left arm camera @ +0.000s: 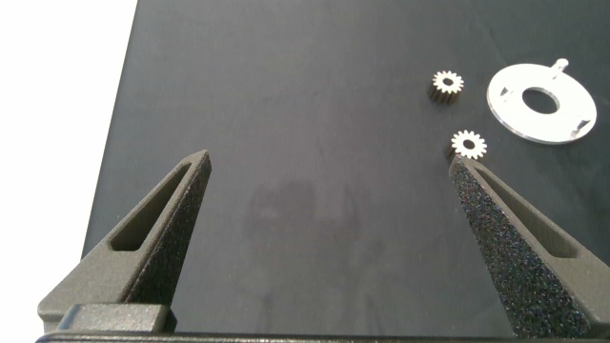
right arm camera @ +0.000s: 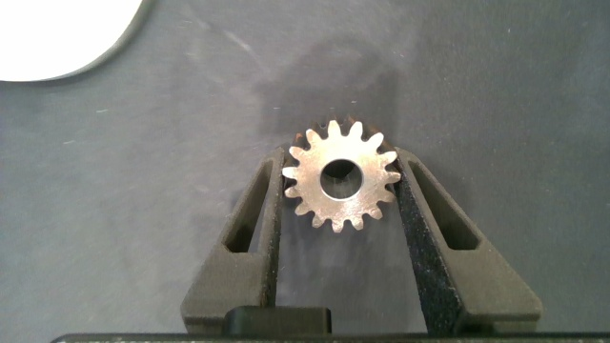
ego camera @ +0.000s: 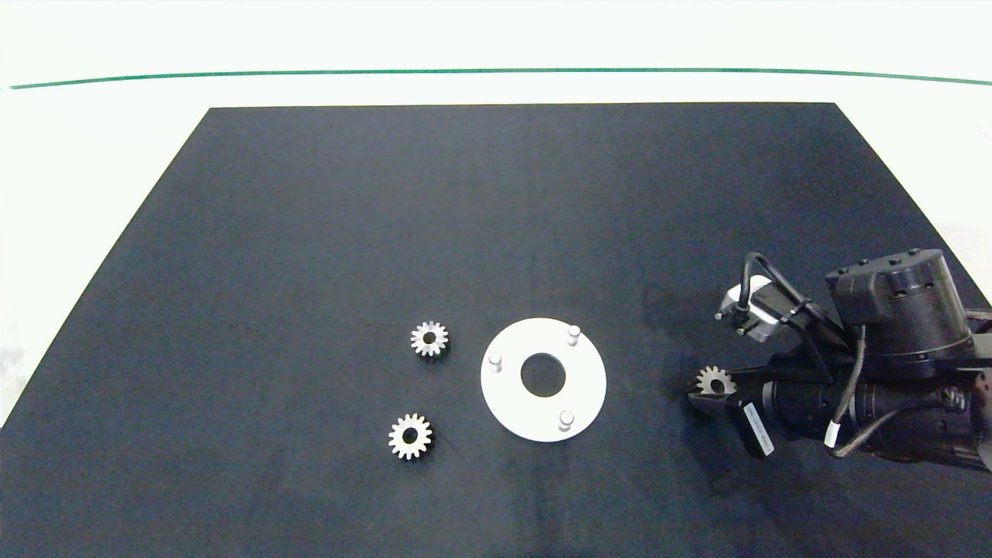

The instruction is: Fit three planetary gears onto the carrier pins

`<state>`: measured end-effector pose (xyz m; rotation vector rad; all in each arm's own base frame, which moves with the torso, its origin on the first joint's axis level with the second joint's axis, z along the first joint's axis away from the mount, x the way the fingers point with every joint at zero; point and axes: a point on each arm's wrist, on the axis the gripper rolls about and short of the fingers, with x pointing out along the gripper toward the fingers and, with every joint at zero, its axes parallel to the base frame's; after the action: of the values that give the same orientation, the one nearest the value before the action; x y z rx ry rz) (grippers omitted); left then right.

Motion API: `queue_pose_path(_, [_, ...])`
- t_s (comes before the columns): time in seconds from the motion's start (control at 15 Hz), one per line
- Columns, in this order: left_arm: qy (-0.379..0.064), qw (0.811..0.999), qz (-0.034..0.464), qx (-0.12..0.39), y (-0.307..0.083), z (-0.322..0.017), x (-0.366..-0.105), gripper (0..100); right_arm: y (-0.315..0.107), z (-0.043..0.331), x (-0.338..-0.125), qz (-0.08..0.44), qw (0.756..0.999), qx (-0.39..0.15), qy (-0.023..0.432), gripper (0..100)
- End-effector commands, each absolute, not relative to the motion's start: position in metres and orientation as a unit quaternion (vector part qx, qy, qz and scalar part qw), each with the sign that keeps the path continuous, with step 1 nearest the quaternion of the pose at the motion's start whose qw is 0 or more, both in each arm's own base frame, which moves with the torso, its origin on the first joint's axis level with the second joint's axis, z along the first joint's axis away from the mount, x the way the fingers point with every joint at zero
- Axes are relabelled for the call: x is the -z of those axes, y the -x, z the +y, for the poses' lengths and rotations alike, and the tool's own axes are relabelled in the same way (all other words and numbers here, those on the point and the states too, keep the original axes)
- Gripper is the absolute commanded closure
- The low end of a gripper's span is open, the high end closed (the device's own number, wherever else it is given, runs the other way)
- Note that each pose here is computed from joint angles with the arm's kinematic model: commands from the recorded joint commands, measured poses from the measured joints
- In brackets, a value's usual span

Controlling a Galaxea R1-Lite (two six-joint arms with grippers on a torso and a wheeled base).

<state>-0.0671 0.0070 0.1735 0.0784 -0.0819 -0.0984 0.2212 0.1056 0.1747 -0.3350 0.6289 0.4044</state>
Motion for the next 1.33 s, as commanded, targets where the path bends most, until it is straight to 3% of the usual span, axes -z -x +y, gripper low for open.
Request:
queue_pose_path(0.07, [-0.039, 0.997, -0.039, 0.049, 0.067, 0.007, -0.173, 0, -0.195, 0.113, -0.197, 0.255, 0.926, -0.217, 0.172, 84])
queue_pose_path(0.6, [-0.039, 0.997, -0.039, 0.049, 0.067, 0.007, -0.173, 0, -0.169, 0.152, -0.206, 0.217, 0.917, -0.255, 0.217, 84])
queue_pose_path(0.87, [-0.04, 0.997, -0.037, 0.048, 0.066, 0.007, -0.172, 0, -0.177, 0.183, -0.213, 0.234, 0.9, -0.284, 0.235, 84])
queue_pose_path(1.33, [-0.039, 0.997, -0.039, 0.048, 0.067, 0.007, -0.173, 0, -0.171, 0.217, -0.203, 0.278, 0.86, -0.317, 0.289, 84])
